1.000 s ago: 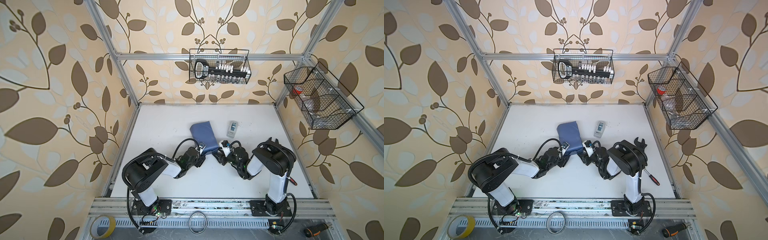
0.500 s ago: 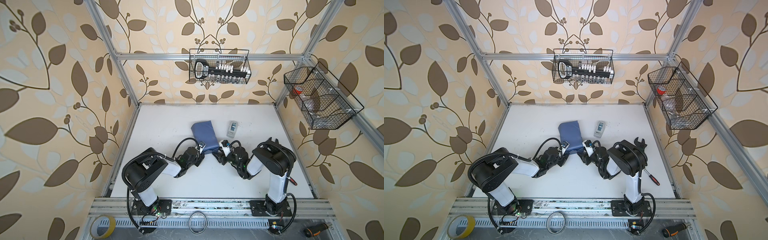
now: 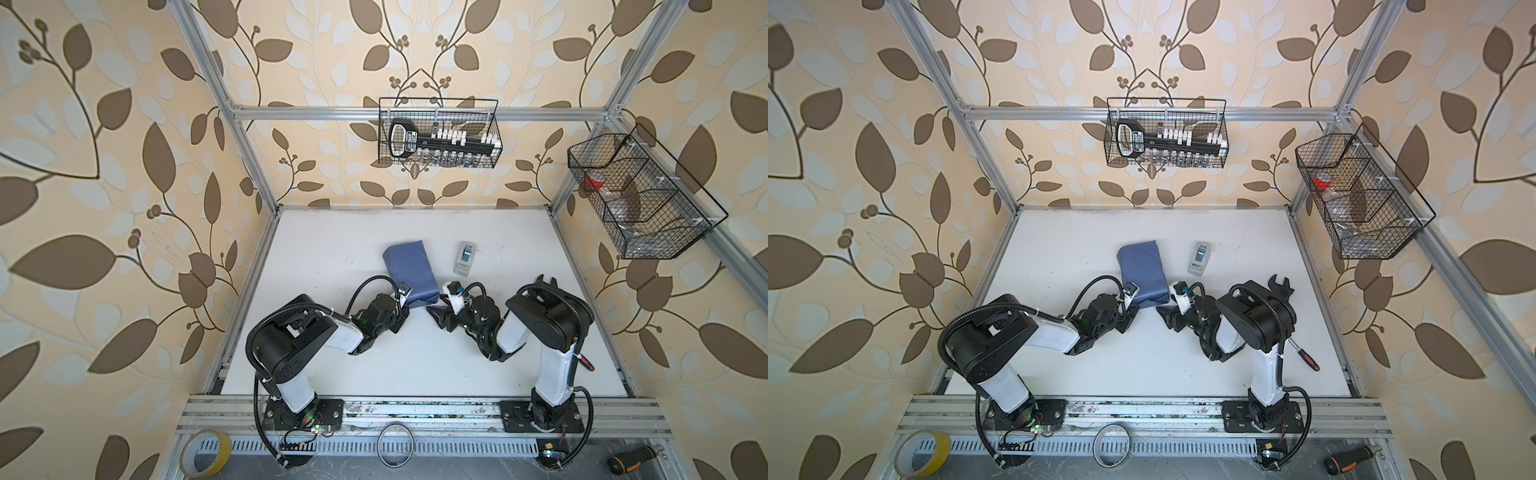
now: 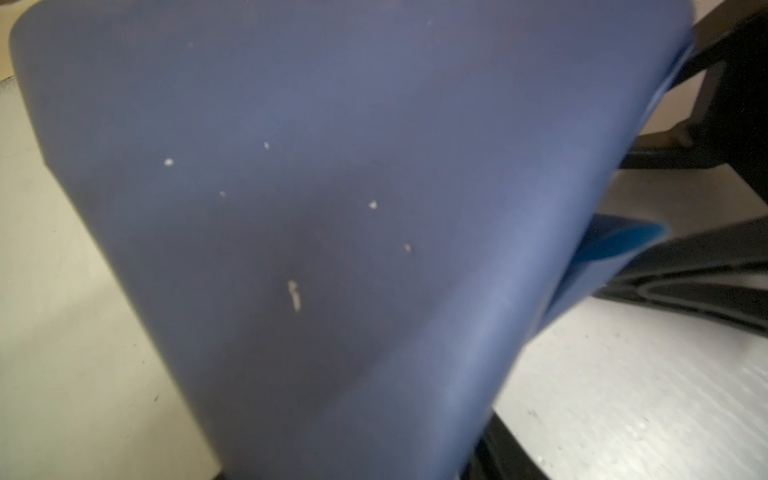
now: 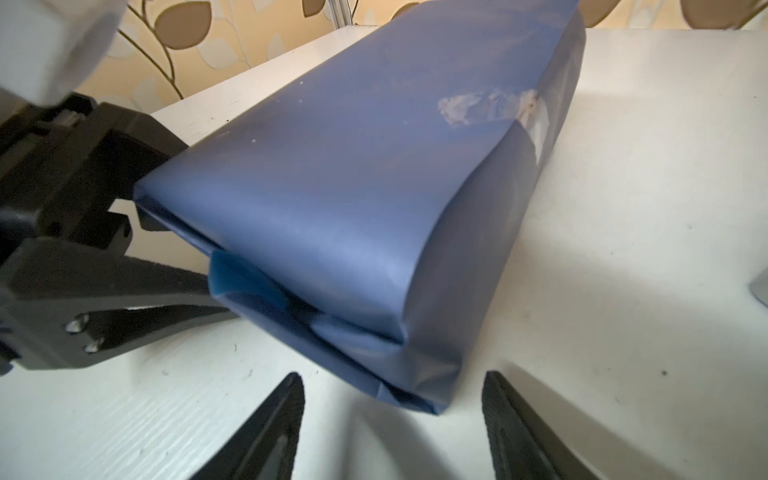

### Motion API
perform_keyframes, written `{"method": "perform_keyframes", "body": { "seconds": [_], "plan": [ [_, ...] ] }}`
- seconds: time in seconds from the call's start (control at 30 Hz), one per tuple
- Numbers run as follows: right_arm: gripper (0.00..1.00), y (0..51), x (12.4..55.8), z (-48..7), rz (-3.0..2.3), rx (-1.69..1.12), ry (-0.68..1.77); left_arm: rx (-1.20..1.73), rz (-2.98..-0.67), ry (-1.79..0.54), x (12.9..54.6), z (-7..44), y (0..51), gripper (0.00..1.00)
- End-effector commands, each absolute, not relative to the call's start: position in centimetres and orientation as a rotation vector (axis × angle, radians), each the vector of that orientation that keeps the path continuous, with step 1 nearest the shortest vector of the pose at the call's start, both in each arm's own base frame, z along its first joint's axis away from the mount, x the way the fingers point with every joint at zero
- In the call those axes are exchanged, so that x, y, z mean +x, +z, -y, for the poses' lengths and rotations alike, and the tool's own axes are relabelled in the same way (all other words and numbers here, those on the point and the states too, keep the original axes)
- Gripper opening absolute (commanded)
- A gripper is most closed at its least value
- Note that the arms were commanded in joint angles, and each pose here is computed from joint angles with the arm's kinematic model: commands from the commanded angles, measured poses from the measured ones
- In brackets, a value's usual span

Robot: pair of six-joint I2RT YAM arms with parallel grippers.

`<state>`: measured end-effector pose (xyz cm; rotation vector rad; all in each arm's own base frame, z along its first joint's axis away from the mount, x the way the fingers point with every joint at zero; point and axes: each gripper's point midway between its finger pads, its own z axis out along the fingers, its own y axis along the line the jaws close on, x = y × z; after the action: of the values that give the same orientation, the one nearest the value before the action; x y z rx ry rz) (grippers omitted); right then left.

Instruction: Wrap the gift box in paper

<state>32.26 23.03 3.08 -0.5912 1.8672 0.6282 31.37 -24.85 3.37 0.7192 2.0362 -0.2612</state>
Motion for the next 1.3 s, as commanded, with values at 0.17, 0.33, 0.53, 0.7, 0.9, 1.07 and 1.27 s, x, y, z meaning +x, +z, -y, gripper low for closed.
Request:
{"method": "perform_keyframes", "body": {
  "seconds": [0.17,0.33,0.53,0.7,0.9,1.07,1.27],
  "plan": [
    [0.71,5.7,31.3,-21.6,-1.825,-0.472,0.671,0.683,-2.023,-0.285,32.4,25.2,4.4,0.53],
    [0.71,6.6,31.4,-20.3,-1.864,-0.397,0.678,0.677,-2.028,-0.285,32.4,25.1,4.3,0.53],
    [0.71,8.2,31.9,-19.2,-1.910,-0.343,0.668,0.672,-2.037,-0.288,32.5,25.1,4.2,0.53],
    [0.71,9.8,32.9,-17.2,-1.962,-0.258,0.636,0.666,-2.042,-0.290,32.6,25.0,4.1,0.53],
    [0.71,10.9,34.7,-15.3,-2.030,-0.169,0.586,0.654,-2.046,-0.295,32.7,25.0,4.2,0.53],
    [0.71,10.3,36.1,-14.2,-2.071,-0.086,0.577,0.642,-2.056,-0.326,32.7,25.3,4.3,0.52],
    [0.70,8.8,36.4,-14.3,-2.113,-0.069,0.577,0.631,-2.065,-0.353,32.7,25.6,4.3,0.51]
  ]
}}
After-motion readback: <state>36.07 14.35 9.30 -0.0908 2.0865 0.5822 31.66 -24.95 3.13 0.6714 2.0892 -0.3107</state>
